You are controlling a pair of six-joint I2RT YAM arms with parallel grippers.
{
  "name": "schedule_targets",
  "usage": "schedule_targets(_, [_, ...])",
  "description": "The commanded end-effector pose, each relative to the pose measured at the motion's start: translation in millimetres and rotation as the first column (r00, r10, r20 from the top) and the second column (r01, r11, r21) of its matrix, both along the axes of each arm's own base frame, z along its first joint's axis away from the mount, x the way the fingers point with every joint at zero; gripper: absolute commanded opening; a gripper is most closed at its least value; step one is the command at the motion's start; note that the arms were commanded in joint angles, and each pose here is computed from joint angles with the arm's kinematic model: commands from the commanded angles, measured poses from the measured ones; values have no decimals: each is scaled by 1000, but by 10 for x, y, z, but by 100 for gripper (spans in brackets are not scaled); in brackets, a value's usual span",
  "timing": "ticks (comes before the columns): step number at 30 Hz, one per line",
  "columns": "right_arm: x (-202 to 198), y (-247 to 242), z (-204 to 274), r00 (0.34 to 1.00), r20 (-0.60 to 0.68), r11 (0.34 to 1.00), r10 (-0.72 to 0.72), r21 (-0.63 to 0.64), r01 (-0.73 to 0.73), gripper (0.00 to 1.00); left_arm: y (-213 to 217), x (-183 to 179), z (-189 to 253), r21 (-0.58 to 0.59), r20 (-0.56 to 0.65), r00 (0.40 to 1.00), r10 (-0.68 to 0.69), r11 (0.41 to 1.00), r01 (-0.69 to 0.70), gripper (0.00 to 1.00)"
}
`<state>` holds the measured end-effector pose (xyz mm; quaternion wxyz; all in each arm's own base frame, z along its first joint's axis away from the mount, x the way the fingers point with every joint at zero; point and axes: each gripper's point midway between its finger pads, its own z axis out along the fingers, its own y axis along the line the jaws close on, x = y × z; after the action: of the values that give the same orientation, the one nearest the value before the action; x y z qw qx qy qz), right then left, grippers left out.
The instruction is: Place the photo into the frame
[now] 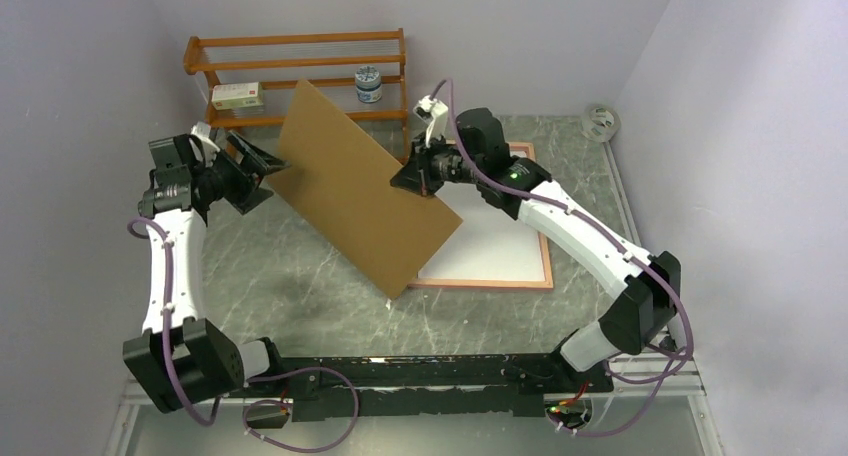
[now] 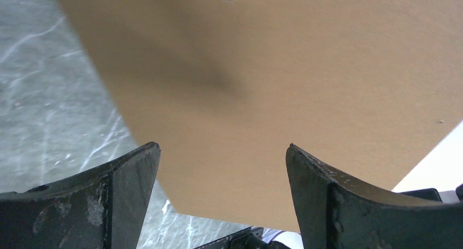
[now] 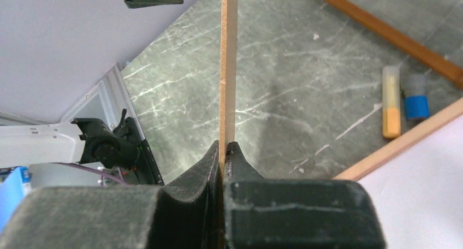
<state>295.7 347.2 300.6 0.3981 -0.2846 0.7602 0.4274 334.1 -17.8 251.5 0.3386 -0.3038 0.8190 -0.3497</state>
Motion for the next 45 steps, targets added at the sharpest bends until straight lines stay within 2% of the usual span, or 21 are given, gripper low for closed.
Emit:
schedule_targets(1, [44,153,691,973,223,995,-53,94,33,0,-203,-21,743,-22,183,983,3,1000,1,91])
schedule_targets(5, [99,294,696,963,259,996,-79,71,62,0,-223,-134,975,-35,233,971,59,998,-53,94])
schedule_targets(9, [102,488,604,949,310,997,-65,-10,71,0,-338,-225,1097,-37,310,951,12,999,0,94])
schedule_targets(15, [23,800,473,910,413,983,-27,-153,98,0,-422,-331,1126,-102,279,960,19,995,9,94])
schedule_targets(25, [-265,1284,258,832,545,939,99,-328,103,0,-297,-482,876,-108,43,988,150,984,-144,94])
schedule_targets(31, [-393,1497,203,791,589,911,164,-398,107,0,-148,-697,660,-20,-154,957,246,968,-252,94])
schedule_targets(34, [-443,1572,209,780,599,907,183,-409,101,0,-117,-808,534,8,-226,935,272,961,-277,83])
schedule_targets(38, [-513,1635,193,770,604,906,207,-415,83,0,-135,-847,454,5,-259,928,267,962,-275,62])
schedule_targets(40, [-540,1652,200,767,605,907,213,-414,74,0,-135,-853,408,11,-278,925,260,963,-268,56])
schedule_targets(45, [-640,1712,169,759,604,905,242,-423,48,0,-132,-928,230,40,-362,901,239,970,-241,49])
